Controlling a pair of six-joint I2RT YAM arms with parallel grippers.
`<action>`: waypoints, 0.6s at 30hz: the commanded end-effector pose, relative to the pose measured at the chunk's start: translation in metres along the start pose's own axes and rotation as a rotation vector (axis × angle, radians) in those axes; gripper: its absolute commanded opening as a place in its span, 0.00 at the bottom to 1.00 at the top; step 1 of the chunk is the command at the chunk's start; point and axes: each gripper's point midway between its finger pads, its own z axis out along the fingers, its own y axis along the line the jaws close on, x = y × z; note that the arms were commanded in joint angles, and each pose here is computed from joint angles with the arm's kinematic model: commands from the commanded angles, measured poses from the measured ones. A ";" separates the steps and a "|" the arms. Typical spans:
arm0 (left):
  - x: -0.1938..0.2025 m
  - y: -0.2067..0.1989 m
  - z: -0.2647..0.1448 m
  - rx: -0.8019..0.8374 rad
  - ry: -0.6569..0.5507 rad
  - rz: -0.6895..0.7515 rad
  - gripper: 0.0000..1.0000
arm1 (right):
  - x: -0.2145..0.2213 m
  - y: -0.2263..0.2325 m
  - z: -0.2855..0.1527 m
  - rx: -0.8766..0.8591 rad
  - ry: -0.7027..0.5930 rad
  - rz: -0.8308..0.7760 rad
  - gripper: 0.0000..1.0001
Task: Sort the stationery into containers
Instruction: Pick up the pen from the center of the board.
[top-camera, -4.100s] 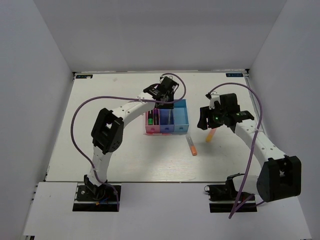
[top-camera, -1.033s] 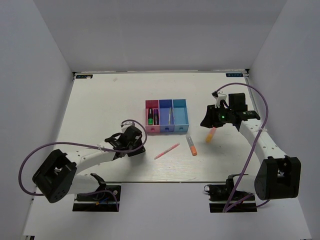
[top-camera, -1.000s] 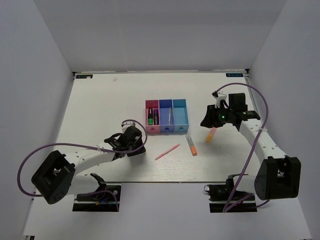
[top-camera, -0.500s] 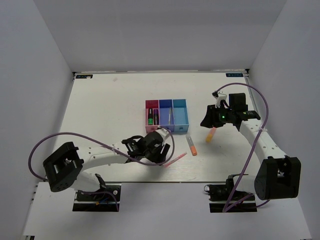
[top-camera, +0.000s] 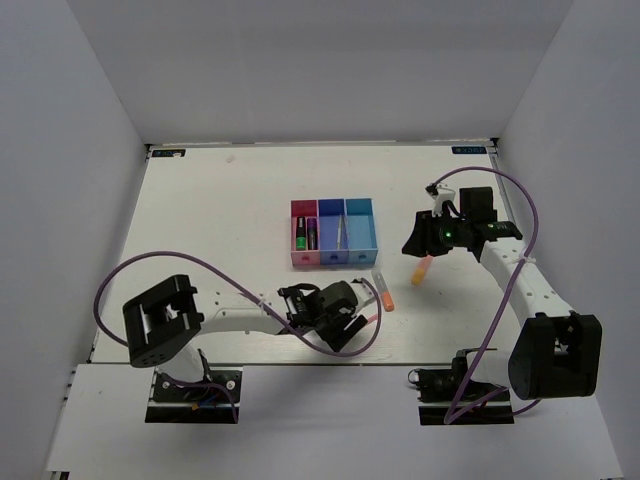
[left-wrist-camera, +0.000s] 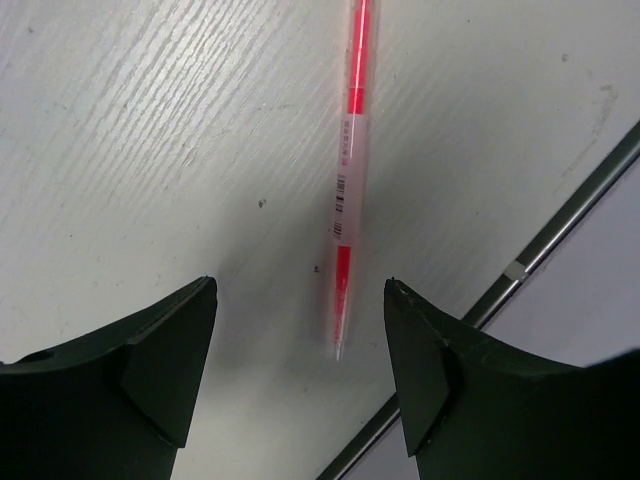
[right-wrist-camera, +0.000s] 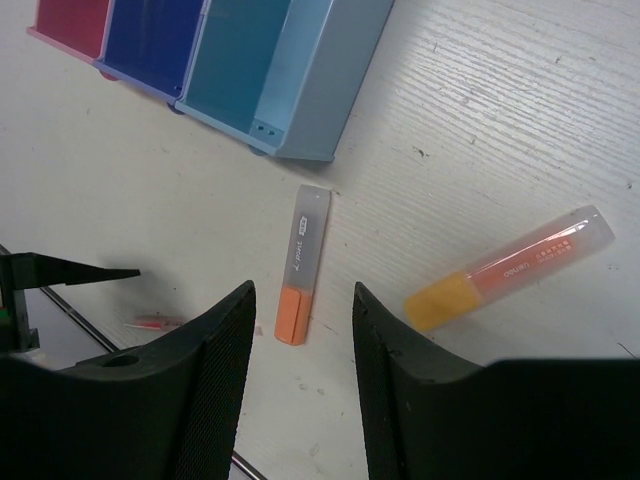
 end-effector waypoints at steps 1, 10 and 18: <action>-0.018 -0.011 0.003 0.020 -0.031 0.033 0.77 | -0.008 0.003 -0.007 -0.011 -0.026 -0.010 0.47; -0.003 -0.017 0.020 -0.023 0.025 0.062 0.67 | -0.011 0.000 -0.010 -0.003 -0.039 0.004 0.47; 0.032 -0.013 0.033 -0.059 0.120 0.052 0.35 | -0.013 -0.001 -0.014 -0.005 -0.051 0.017 0.47</action>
